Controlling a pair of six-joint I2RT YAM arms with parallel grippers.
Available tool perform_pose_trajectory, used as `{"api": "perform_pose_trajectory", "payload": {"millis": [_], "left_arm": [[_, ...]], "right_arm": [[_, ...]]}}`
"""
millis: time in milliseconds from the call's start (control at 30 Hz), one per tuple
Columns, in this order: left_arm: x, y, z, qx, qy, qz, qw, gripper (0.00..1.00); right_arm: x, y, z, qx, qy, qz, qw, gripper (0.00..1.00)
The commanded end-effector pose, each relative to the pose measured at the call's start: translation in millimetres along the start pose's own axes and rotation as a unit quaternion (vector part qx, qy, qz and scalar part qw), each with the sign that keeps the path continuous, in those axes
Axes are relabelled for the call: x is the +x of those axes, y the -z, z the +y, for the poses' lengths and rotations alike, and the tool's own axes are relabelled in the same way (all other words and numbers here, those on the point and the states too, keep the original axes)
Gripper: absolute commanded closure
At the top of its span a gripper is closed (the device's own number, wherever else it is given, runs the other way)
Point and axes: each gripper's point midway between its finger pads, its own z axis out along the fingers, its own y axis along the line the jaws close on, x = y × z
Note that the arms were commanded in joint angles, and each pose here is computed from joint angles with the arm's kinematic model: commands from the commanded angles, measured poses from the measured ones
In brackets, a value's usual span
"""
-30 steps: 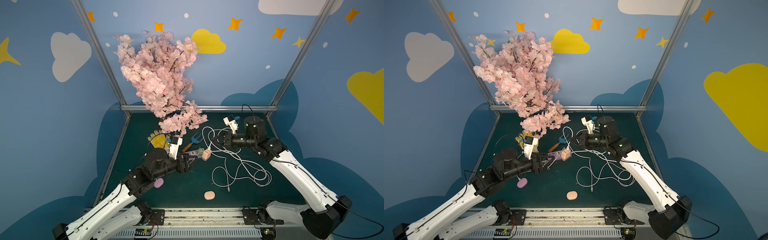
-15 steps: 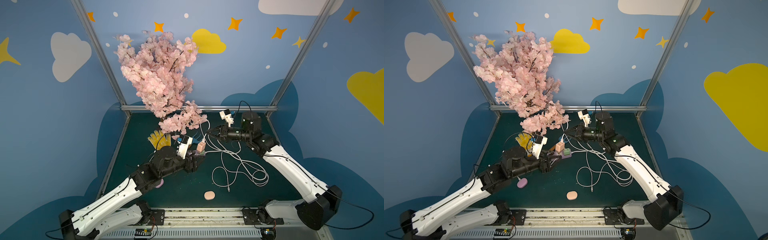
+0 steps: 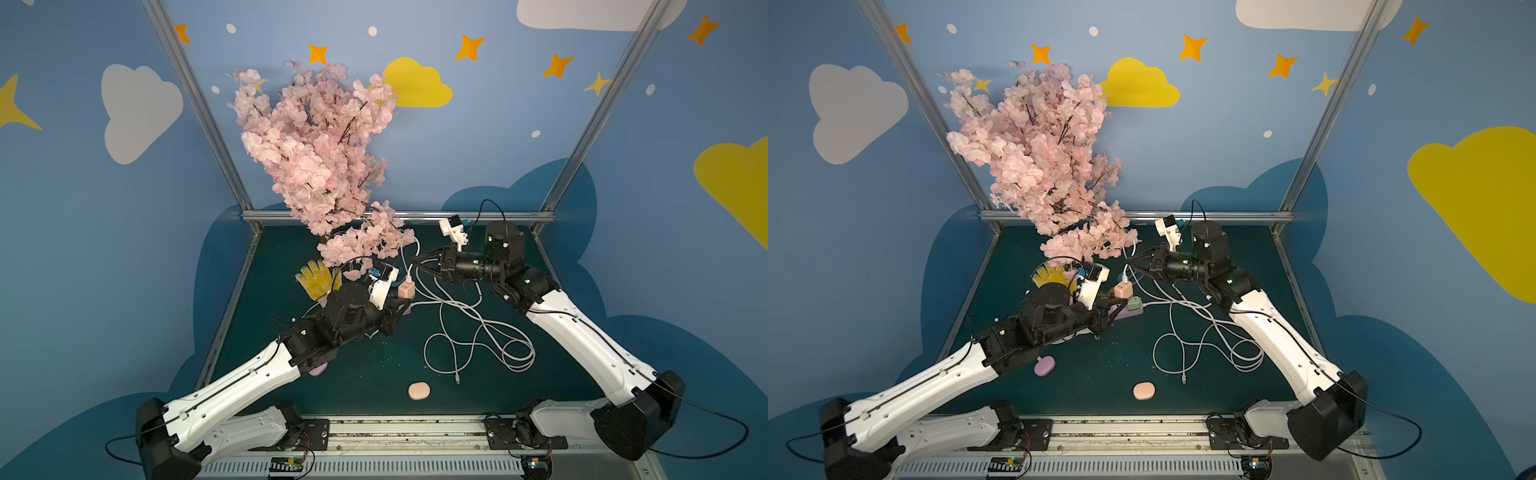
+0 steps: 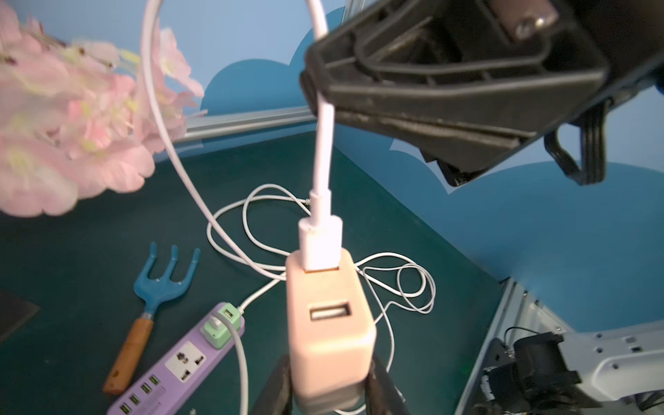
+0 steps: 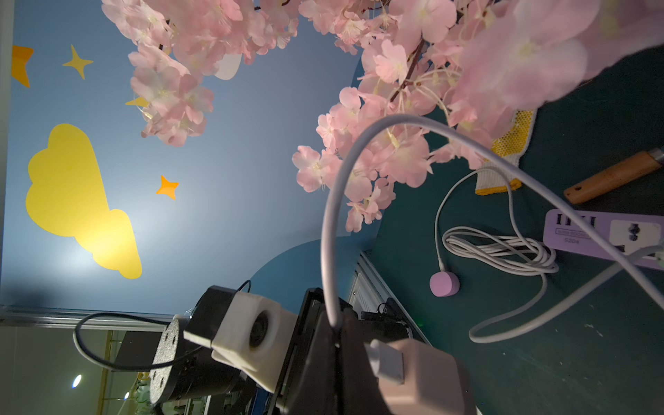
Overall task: Charge the bluetooth headset
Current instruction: Pick up the plug from the center of the board.
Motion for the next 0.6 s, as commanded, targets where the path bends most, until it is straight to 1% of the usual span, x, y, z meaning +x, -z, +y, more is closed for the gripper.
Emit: {"api": "perform_pose_trajectory", "payload": {"millis": [0, 100, 200, 233, 267, 300, 367, 400, 467, 567], "left_arm": [[-20, 10, -1, -0.007, -0.013, -0.031, 0.999, 0.83], [-24, 15, 2, -0.017, -0.021, -0.039, 0.999, 0.96], [-27, 19, 5, -0.029, -0.032, -0.04, 0.998, 0.97], [-28, 20, 5, -0.031, -0.037, -0.039, 0.998, 0.97], [-29, 22, 5, -0.033, -0.042, -0.038, 0.998, 0.97], [-29, 22, 6, -0.034, -0.047, -0.035, 0.998, 0.97], [-30, 24, 5, -0.035, -0.056, -0.033, 0.997, 0.97], [-30, 24, 5, -0.036, -0.061, -0.031, 0.997, 0.96], [-31, 25, 4, -0.034, -0.067, -0.031, 0.997, 0.97], [-31, 27, 3, -0.03, -0.072, -0.029, 0.997, 0.97]], "right_arm": [[-6, 3, 23, -0.025, 0.028, -0.006, 0.999, 1.0], [-5, 4, 19, -0.015, 0.033, -0.006, 0.999, 1.0], [-2, 5, 13, 0.004, 0.045, -0.005, 0.999, 1.0], [0, 6, 10, 0.013, 0.051, -0.002, 0.999, 0.93], [2, 7, 8, 0.023, 0.057, 0.001, 0.998, 0.83], [6, 7, 5, 0.036, 0.068, 0.005, 0.997, 0.7], [14, 6, 1, 0.056, 0.093, 0.019, 0.994, 0.54], [19, 5, -1, 0.069, 0.105, 0.03, 0.992, 0.49], [28, 2, -5, 0.088, 0.127, 0.047, 0.987, 0.43], [39, -3, -9, 0.105, 0.16, 0.066, 0.979, 0.39]]}}
